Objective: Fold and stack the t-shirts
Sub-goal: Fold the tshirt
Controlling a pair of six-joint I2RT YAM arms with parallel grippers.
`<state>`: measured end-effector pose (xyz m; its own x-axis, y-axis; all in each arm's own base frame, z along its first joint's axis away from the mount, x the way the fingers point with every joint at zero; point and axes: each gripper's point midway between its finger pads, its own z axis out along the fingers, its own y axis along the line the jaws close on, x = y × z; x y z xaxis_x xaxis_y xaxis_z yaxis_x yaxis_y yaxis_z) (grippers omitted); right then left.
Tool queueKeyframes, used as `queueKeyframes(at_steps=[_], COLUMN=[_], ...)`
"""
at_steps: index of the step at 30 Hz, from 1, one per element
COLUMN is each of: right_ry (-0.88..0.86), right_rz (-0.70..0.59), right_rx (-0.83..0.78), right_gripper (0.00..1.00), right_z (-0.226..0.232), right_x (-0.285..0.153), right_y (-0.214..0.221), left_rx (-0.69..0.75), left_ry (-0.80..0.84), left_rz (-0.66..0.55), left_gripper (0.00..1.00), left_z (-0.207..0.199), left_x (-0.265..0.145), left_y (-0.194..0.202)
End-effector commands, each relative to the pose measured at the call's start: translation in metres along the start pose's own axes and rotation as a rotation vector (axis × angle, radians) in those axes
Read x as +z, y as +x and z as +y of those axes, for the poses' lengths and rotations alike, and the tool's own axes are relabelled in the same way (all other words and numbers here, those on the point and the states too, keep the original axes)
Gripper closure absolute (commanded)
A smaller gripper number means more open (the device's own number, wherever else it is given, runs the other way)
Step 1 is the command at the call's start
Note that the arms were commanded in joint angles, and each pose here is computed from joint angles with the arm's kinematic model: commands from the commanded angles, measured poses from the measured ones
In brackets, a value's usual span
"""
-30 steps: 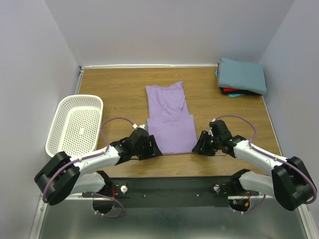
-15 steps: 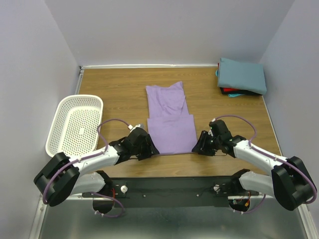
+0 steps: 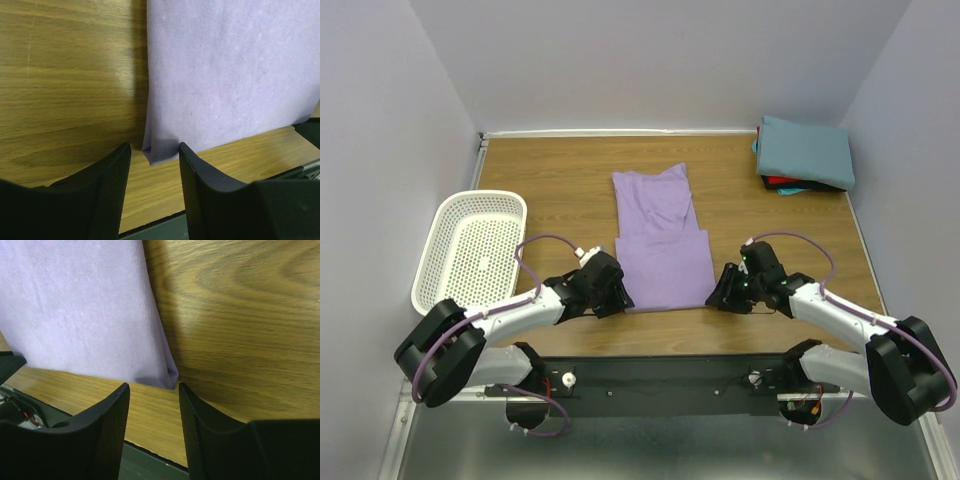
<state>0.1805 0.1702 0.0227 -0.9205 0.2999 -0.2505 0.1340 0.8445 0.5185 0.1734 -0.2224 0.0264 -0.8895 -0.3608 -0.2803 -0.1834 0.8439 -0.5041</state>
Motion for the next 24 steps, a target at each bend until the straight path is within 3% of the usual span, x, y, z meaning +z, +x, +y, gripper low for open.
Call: queueKeyframes(at_steps=[1,6,24], right_ry=[0.019,0.017,0.033], right_rz=[0.028,0.024,-0.024], right_rx=[0.002,0.002,0.003], right_gripper=[0.49,0.57,0.57], right_z=[-0.009,-0.008,-0.008], right_x=[0.000,0.000,-0.001], right_y=[0.011,0.010,0.000], left_rx=[0.027,0.043,0.099], left_ry=[-0.141,-0.151,-0.181], left_rz=[0.007,0.029,0.079], left_gripper=[0.50,0.56,0.74], left_z=[0.035,0.036,0.039], left_x=[0.006,0.008,0.011], left_y=[0.008,0.015,0.030])
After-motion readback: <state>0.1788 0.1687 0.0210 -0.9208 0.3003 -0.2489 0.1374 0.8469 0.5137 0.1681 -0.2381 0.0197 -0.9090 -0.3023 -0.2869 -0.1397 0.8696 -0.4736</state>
